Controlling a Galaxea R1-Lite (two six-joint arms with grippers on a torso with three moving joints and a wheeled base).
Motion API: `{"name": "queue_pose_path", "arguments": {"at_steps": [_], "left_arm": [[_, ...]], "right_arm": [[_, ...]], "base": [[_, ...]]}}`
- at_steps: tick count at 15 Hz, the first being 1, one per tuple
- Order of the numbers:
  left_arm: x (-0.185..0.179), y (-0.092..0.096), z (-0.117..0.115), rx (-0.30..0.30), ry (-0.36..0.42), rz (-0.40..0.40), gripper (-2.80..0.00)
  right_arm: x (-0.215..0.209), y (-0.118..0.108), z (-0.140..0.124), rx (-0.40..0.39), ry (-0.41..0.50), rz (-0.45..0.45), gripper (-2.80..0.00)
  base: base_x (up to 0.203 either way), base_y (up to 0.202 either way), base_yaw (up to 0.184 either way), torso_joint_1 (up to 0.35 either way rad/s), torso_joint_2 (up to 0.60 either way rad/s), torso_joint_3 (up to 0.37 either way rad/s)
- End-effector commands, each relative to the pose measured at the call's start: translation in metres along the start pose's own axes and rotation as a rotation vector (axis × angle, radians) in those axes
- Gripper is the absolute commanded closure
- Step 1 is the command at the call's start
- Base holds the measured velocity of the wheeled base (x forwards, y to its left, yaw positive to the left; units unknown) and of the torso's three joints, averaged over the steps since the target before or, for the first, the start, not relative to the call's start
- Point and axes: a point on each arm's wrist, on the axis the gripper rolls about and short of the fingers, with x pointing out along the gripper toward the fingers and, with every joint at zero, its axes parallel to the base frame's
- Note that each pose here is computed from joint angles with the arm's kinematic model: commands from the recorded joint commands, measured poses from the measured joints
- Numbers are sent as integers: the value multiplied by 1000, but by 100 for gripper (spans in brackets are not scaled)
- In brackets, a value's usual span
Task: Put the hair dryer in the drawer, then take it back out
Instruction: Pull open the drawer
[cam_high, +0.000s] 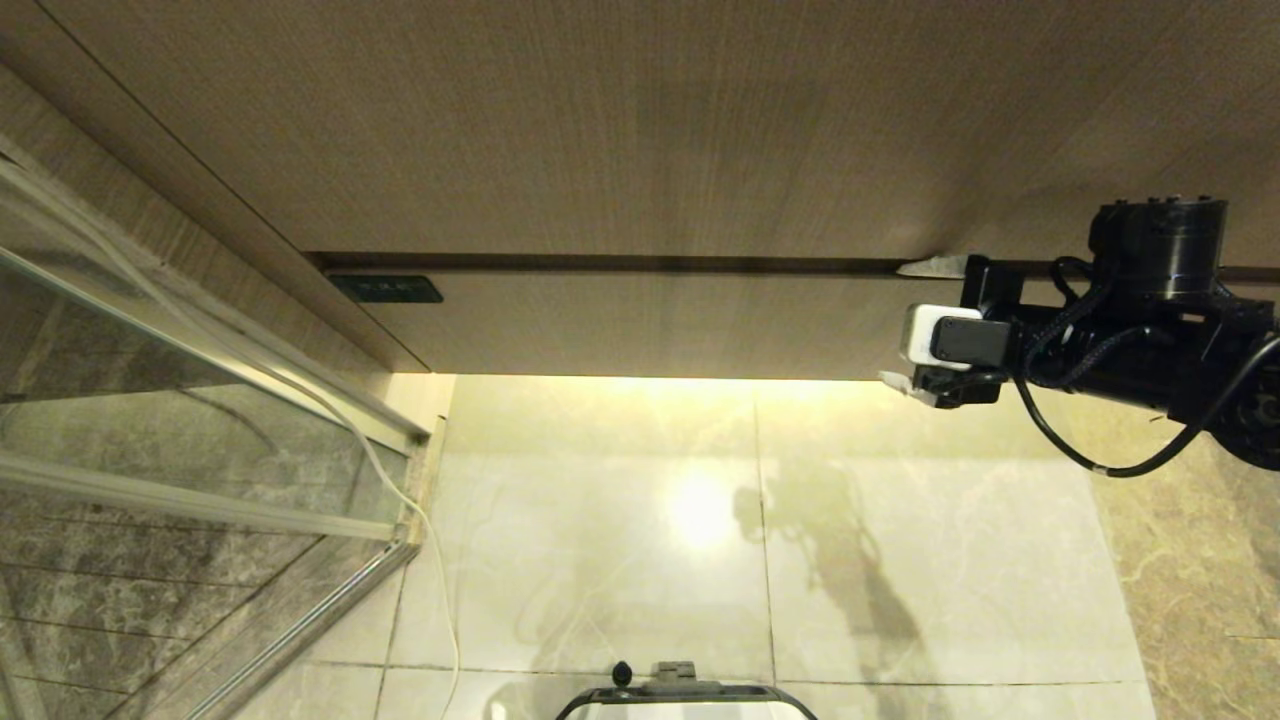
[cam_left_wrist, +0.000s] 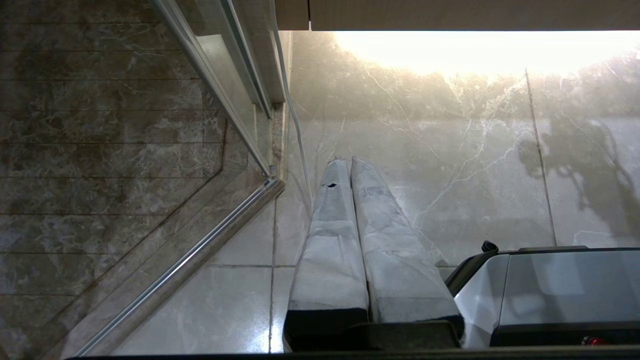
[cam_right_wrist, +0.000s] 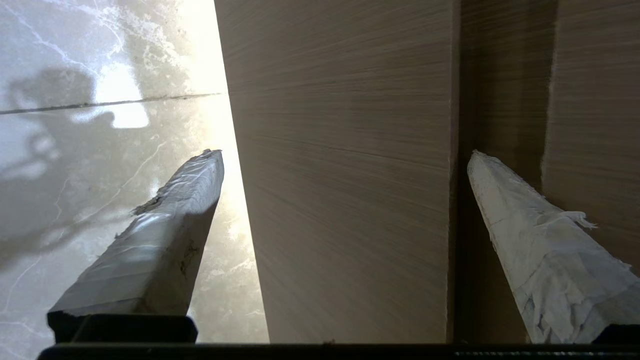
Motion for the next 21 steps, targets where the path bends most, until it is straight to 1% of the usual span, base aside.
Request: {"name": "queue_pose_path", "arguments": {"at_steps": [1,5,7,9,10,11,12,15,20,21], "left_arm": [[0,0,0,0,0,-1,0],[0,0,0,0,1,-1,0],[0,0,0,0,0,1,0],[0,0,0,0,0,1,0],[0,0,0,0,0,1,0],[0,0,0,0,0,-1,0],[0,0,0,0,0,-1,0],[0,0,0,0,1,0,0],[0,0,0,0,0,0,0],[0,0,0,0,0,1,0]], "right_arm": [[10,2,-3,-4,3,13,-280],[23,3,-6,10,15,27,-280],[22,5,-7,39,22,46,-280],[19,14,-9,101,52,147,-280],[15,19,-10,139,75,223,-280],[10,22,-12,165,101,269,-280],[6,21,-13,176,128,279,-280],[3,21,-13,218,154,275,-280],[-5,24,-13,225,232,304,-280],[-10,29,-13,264,259,334,-280]], "base": [[0,0,0,0,0,0],[0,0,0,0,0,0],[0,0,0,0,0,0],[0,0,0,0,0,0],[0,0,0,0,0,0],[0,0,0,0,0,0],[0,0,0,0,0,0],[0,0,0,0,0,0],[0,0,0,0,0,0],[0,0,0,0,0,0]]}}
